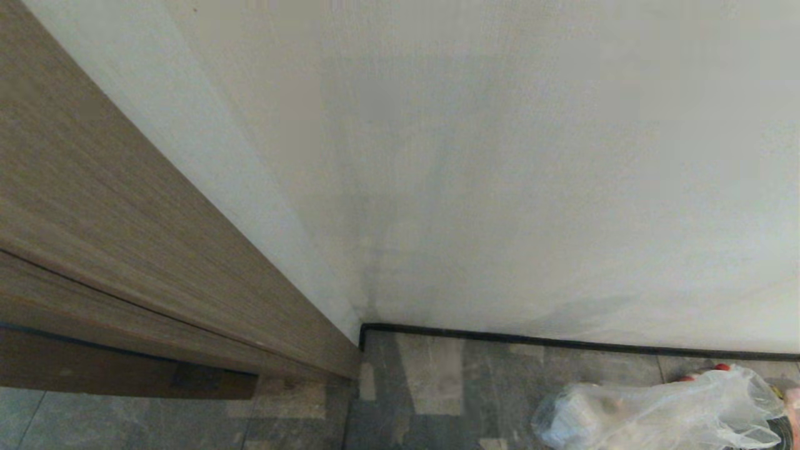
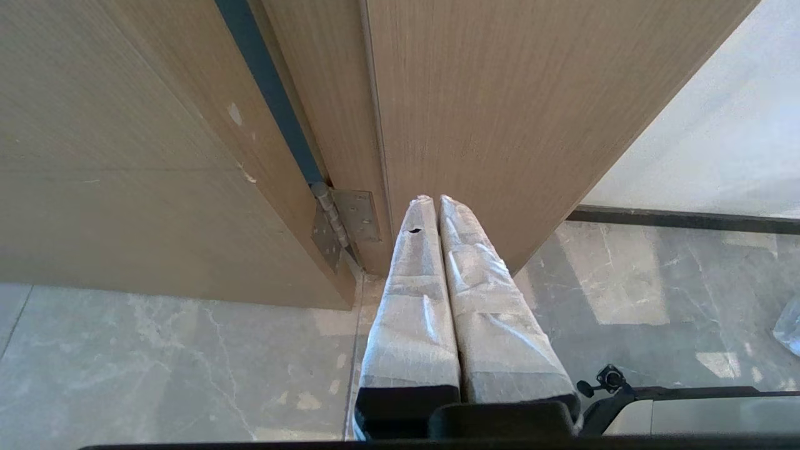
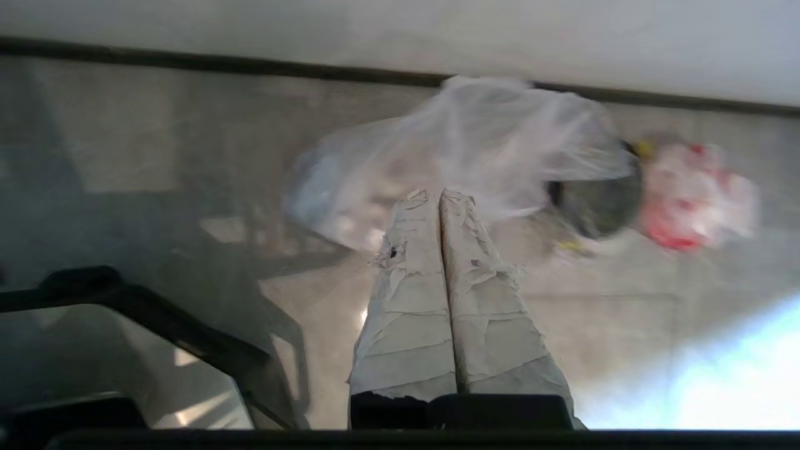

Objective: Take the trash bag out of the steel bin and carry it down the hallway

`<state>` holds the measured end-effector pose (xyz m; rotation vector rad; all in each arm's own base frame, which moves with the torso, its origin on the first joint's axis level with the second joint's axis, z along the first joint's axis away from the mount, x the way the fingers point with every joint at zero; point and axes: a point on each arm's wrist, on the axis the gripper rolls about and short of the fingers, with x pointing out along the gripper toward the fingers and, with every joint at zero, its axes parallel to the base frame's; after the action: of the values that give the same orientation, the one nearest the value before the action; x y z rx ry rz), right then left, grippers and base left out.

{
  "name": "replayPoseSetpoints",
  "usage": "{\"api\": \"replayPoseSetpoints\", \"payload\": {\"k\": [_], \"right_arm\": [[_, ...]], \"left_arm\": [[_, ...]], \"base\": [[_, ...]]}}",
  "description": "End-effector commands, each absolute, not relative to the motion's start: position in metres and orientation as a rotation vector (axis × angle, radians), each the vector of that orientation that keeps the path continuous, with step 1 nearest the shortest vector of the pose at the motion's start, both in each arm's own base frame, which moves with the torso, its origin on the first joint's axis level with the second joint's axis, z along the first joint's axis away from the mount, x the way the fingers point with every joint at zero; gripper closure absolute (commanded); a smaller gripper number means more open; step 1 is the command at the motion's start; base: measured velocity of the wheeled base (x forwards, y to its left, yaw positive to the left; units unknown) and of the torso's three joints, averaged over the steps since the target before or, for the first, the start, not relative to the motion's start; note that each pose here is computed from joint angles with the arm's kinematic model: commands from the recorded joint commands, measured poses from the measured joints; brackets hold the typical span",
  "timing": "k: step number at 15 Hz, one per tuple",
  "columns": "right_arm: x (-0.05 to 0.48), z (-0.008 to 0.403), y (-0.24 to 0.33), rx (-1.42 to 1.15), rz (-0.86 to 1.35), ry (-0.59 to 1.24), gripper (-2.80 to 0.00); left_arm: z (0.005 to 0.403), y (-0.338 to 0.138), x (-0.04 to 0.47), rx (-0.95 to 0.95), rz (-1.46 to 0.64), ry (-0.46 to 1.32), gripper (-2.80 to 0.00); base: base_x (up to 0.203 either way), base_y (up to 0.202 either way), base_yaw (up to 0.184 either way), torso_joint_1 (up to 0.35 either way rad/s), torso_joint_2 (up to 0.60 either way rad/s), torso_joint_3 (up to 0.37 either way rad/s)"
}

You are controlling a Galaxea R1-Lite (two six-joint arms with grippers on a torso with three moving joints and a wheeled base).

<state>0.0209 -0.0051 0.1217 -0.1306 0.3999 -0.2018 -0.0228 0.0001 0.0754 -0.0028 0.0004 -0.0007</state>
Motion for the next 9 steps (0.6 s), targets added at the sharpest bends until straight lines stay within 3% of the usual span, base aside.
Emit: {"api": "replayPoseSetpoints", "payload": {"k": [1,3,9], "right_arm": [[0.001,0.100,-0.002,-0.114,-0.169,0.276,0.00],[0.000,0.091,-0.001,-0.082,-0.133,0.179,0.00],[-0.007,0.081,0.000,-0.083,0.000,0.167,0.00]], "left_arm": [[0.075,0.000,-0.023,-0.003,0.000,0.000,0.00],[0.075,0.000,-0.023,-0.003,0.000,0.000,0.00],[0.075,0.000,-0.023,-0.003,0.000,0.000,0.00]], "base": [[0.000,0.000,0.000,0.000,0.00,0.000],[0.000,0.000,0.000,0.000,0.00,0.000],[0.000,0.000,0.000,0.000,0.00,0.000]]}}
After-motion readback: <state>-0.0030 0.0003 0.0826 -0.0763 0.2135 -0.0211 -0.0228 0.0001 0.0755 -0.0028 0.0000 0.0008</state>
